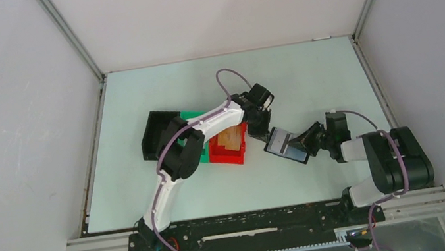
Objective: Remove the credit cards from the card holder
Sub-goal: Remove the credit card from the card holder, then place the credit card in the storage box, then remove the credit card from the card holder.
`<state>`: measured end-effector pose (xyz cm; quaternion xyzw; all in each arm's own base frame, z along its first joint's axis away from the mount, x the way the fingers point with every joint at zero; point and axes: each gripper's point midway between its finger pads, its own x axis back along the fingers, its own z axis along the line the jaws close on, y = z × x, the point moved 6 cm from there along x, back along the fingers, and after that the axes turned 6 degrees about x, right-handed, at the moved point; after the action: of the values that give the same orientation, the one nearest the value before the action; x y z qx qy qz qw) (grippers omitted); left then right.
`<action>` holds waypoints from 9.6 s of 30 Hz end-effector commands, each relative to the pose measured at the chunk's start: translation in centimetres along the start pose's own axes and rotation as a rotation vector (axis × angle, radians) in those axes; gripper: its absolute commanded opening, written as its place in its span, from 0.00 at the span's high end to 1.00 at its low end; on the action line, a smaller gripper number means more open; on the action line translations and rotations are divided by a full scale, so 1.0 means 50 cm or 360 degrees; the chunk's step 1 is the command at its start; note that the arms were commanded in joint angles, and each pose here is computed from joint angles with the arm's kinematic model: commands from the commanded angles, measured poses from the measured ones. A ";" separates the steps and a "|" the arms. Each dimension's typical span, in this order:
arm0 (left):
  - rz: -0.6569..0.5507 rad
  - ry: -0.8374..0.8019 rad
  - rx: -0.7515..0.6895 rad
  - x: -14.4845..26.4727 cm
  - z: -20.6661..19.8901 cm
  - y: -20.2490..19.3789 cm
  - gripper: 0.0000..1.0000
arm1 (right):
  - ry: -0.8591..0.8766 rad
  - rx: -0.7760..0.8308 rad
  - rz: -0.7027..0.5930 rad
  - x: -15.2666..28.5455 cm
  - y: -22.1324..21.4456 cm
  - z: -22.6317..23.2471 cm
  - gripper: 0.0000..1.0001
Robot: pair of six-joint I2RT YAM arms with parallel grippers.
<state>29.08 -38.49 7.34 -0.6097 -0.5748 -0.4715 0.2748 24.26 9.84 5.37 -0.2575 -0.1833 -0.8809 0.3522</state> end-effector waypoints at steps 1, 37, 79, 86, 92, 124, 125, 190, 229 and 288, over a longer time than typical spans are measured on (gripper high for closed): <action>0.0065 -0.0064 -0.0030 -0.026 -0.020 -0.023 1.00 | 0.0001 0.0030 -0.0026 0.010 -0.001 0.004 1.00; 0.0017 -0.0090 0.0026 -0.008 0.001 -0.019 1.00 | -0.0147 0.0095 -0.0205 0.136 -0.006 -0.030 1.00; -0.0185 -0.0519 -0.0658 0.155 -0.160 -0.097 0.32 | -0.0467 0.0034 -0.0164 0.145 0.007 0.053 1.00; -0.0184 -0.0515 -0.0467 0.133 -0.124 -0.063 0.31 | -0.0395 0.0061 -0.0117 0.126 -0.005 0.038 1.00; -0.0118 -0.0521 -0.0311 0.095 -0.081 -0.031 0.33 | -0.0390 0.0059 -0.0089 0.111 -0.003 0.033 0.92; -0.0190 -0.0539 -0.0292 0.146 -0.080 0.001 0.35 | -0.0318 0.0206 -0.0102 0.122 0.008 0.051 1.00; -0.0205 -0.0563 -0.0299 0.166 -0.082 0.001 0.34 | -0.0283 0.0245 -0.0112 0.135 0.008 0.056 1.00; -0.0534 0.0940 0.0002 0.484 0.304 -0.012 1.00 | -0.0039 0.0724 -0.0331 0.251 0.041 0.181 0.23; -0.0700 0.0799 0.0095 0.473 0.274 0.029 0.57 | -0.0137 0.0668 -0.0295 0.210 0.027 0.165 0.24; 0.0241 -0.0723 -0.0246 0.057 -0.146 0.008 0.48 | -0.0741 0.0221 -0.0165 0.088 0.008 -0.054 0.73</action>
<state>27.84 -41.57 9.69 -0.7256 -0.5281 -0.4010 0.1837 21.84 6.36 6.90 -0.3966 -0.3280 -0.8111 0.2781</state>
